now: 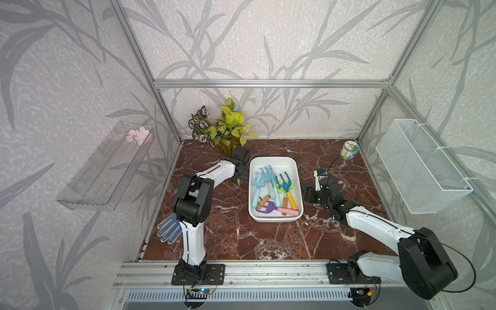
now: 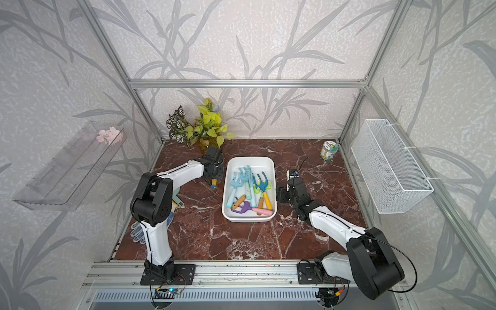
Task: Take the hand rake out of the storage box
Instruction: Place the rake at the center of the board.
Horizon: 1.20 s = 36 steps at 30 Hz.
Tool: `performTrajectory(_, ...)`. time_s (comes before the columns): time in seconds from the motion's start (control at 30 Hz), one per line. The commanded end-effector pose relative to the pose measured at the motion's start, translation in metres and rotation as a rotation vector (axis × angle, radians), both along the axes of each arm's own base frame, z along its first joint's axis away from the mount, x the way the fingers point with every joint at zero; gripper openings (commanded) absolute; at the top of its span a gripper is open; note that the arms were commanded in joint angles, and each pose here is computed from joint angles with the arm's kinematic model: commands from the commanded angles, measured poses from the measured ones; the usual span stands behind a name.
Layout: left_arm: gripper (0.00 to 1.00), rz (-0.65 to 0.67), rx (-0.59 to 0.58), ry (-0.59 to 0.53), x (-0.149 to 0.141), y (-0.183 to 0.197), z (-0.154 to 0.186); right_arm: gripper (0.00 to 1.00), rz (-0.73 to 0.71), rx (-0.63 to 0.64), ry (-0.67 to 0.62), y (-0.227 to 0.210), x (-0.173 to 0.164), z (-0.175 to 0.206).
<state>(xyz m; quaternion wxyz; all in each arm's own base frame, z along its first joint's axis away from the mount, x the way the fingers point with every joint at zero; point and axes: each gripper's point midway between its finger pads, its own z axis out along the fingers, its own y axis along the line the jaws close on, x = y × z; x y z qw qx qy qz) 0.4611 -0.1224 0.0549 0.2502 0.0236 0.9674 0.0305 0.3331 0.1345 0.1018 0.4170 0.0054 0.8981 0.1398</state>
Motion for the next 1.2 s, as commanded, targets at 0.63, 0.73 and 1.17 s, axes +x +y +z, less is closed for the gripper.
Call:
performTrajectory(0.63,0.86,0.004,-0.011,-0.007,0.007,0.004,-0.008,0.73,0.084,0.003,-0.006,0.02,0.009,0.013)
performTrajectory(0.73,0.89,0.039,-0.02,-0.115,-0.003,0.014,0.012,0.73,0.114,0.002,-0.008,0.028,0.008,0.018)
performTrajectory(1.17,0.91,-0.062,-0.204,-0.432,-0.066,0.003,0.069,0.72,0.301,-0.024,0.077,0.11,-0.019,0.039)
